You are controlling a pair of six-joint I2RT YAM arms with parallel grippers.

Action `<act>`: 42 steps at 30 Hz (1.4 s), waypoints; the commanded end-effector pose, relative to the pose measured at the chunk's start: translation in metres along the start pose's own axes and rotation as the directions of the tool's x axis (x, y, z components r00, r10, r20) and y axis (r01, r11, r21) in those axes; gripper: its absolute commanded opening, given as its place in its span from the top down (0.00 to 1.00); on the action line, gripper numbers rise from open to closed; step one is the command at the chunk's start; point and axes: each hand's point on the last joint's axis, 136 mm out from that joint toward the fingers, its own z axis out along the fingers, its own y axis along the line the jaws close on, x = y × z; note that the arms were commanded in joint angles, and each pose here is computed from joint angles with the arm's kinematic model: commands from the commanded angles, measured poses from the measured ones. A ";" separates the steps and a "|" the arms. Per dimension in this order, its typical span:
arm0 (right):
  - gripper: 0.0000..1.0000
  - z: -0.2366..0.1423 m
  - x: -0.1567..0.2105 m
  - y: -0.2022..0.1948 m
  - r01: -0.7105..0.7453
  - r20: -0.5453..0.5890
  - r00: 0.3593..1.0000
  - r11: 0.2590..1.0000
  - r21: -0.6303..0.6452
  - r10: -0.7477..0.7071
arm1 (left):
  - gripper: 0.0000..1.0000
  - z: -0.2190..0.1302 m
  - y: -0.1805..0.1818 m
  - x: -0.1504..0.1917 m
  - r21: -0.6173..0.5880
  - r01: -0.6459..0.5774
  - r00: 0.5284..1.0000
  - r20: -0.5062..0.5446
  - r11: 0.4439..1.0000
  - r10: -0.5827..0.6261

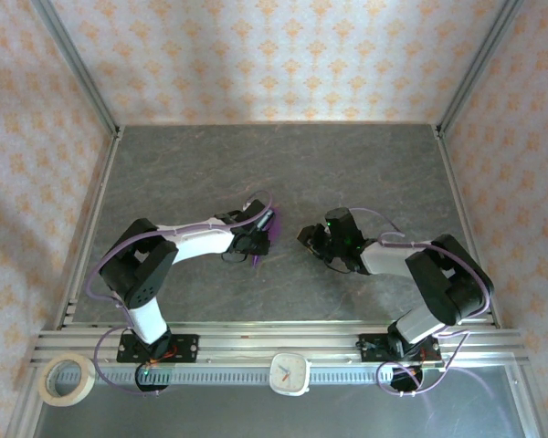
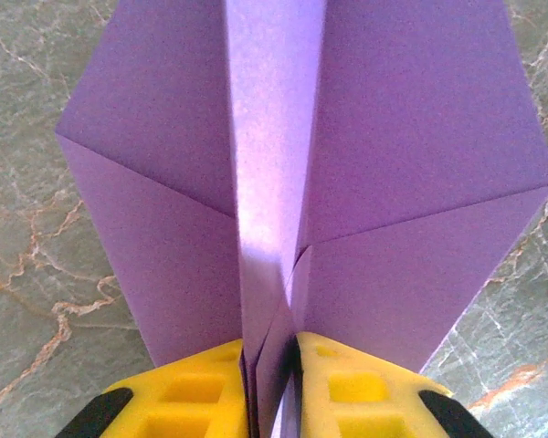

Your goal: Fold a paper plane with a square sheet of paper (pick it up from the middle)

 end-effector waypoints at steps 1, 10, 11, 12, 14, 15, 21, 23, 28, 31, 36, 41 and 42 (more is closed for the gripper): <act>0.68 -0.002 -0.007 0.003 0.008 0.027 1.000 1.000 0.004 -0.008 | 0.79 0.010 0.023 0.018 -0.091 -0.020 0.999 -0.049 0.996 0.015; 0.68 -0.006 -0.008 0.007 0.020 0.035 0.999 1.000 -0.001 -0.020 | 0.70 0.018 0.038 0.035 -0.134 -0.015 0.997 -0.074 0.991 0.005; 0.68 -0.006 -0.008 0.007 0.022 0.034 0.999 1.000 0.000 -0.022 | 0.69 0.019 0.039 0.036 -0.137 -0.014 0.997 -0.076 0.990 0.004; 0.68 -0.007 -0.009 0.007 0.022 0.035 0.999 1.000 0.001 -0.022 | 0.68 0.019 0.039 0.036 -0.138 -0.012 0.997 -0.074 0.990 0.002; 0.68 -0.007 -0.008 0.006 0.021 0.035 0.999 1.000 0.002 -0.021 | 0.67 0.020 0.041 0.037 -0.146 -0.010 0.997 -0.074 0.989 -0.001; 0.68 -0.007 -0.009 0.007 0.023 0.037 0.999 1.000 0.000 -0.023 | 0.66 0.020 0.042 0.038 -0.152 -0.008 0.997 -0.074 0.988 -0.004; 0.68 -0.011 -0.010 0.008 0.028 0.044 0.999 1.000 -0.003 -0.028 | 0.60 0.020 0.046 0.040 -0.164 0.046 0.997 -0.057 0.985 -0.056; 0.68 -0.012 -0.011 0.008 0.030 0.047 0.998 1.000 -0.003 -0.030 | 0.58 0.020 0.045 0.041 -0.161 0.072 0.996 -0.047 0.984 -0.081; 0.68 -0.018 -0.014 0.007 0.051 0.050 0.997 0.999 0.004 -0.051 | 0.56 0.018 0.041 0.041 -0.156 0.118 0.992 -0.024 0.981 -0.123; 0.68 -0.021 -0.015 0.004 0.062 0.047 0.997 0.998 0.011 -0.062 | 0.56 0.014 0.032 0.040 -0.138 0.152 0.988 -0.007 0.979 -0.154; 0.68 -0.024 -0.017 0.001 0.084 0.041 0.996 0.996 0.010 -0.085 | 0.55 -0.005 0.009 0.024 -0.086 0.226 0.973 0.065 0.970 -0.221; 0.67 -0.025 -0.017 0.001 0.112 0.024 0.993 0.994 0.015 -0.112 | 0.51 -0.025 -0.006 0.010 -0.031 0.317 0.941 0.134 0.948 -0.310; 0.67 -0.025 -0.017 0.001 0.116 0.021 0.993 0.993 0.017 -0.117 | 0.50 -0.028 -0.007 0.008 -0.022 0.331 0.935 0.141 0.943 -0.325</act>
